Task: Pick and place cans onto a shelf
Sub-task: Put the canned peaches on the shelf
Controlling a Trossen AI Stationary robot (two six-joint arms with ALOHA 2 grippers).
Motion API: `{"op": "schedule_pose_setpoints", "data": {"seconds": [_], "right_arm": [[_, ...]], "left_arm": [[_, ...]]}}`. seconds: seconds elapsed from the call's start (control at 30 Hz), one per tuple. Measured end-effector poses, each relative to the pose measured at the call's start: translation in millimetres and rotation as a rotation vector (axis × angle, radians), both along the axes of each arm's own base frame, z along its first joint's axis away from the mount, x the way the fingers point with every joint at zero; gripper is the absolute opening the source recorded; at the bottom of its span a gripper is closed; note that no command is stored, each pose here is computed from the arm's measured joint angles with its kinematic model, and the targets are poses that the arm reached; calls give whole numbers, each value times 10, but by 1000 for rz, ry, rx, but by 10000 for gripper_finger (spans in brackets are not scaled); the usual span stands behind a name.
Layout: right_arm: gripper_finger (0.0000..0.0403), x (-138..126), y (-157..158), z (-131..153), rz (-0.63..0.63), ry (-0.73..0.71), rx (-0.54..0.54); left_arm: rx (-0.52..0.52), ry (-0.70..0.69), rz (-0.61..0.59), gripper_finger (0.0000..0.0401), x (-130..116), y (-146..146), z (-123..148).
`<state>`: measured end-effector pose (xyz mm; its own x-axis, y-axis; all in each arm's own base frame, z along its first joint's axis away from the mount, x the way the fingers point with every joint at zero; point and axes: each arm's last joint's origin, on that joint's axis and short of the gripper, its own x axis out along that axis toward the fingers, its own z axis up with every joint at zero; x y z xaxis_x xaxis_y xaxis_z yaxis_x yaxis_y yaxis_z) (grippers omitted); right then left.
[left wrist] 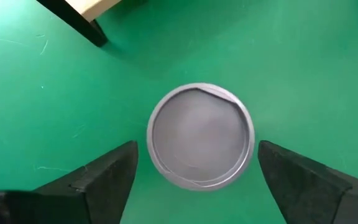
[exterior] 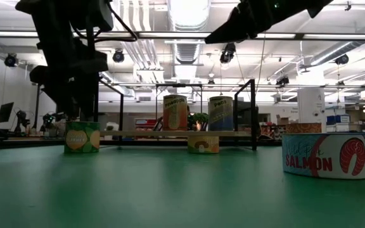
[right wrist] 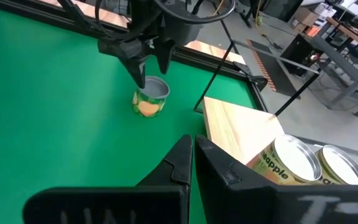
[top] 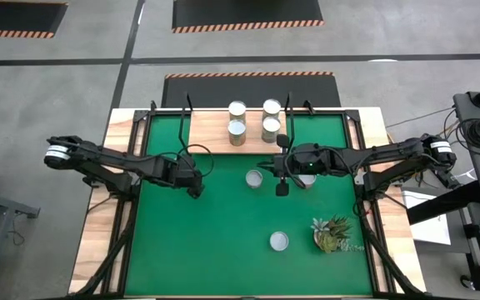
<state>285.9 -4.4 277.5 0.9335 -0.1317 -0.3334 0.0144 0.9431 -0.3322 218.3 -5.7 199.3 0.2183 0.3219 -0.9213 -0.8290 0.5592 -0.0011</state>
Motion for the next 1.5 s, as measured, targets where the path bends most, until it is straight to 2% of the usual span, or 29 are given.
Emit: {"op": "schedule_pose_setpoints", "data": {"seconds": [0.2, 0.27, 0.4, 0.63, 0.87, 1.17, 1.5], "right_arm": [[9, -1, 0, -3, -1, 3, 1], [9, -1, 0, -2, -3, 2, 6], [9, -1, 0, -2, -3, 1, 6], [9, -1, 0, -2, -3, 1, 6], [9, -1, 0, -3, -3, 3, 6], [9, -2, 0, -5, -3, 5, 6], [9, -2, 0, -6, -4, 6, 6]], "left_arm": [[-8, 16, -13, 372, -23, 0, -43], [-3, 23, -40, 384, -21, 0, -45], [-16, -9, -12, 396, 0, -5, -39], [-29, -72, -14, 399, 51, 2, -61], [-10, -8, 15, 398, 39, 32, -219], [2, 16, 2, 398, 87, 30, -293], [20, -17, 5, 391, 132, 32, -302]]}}
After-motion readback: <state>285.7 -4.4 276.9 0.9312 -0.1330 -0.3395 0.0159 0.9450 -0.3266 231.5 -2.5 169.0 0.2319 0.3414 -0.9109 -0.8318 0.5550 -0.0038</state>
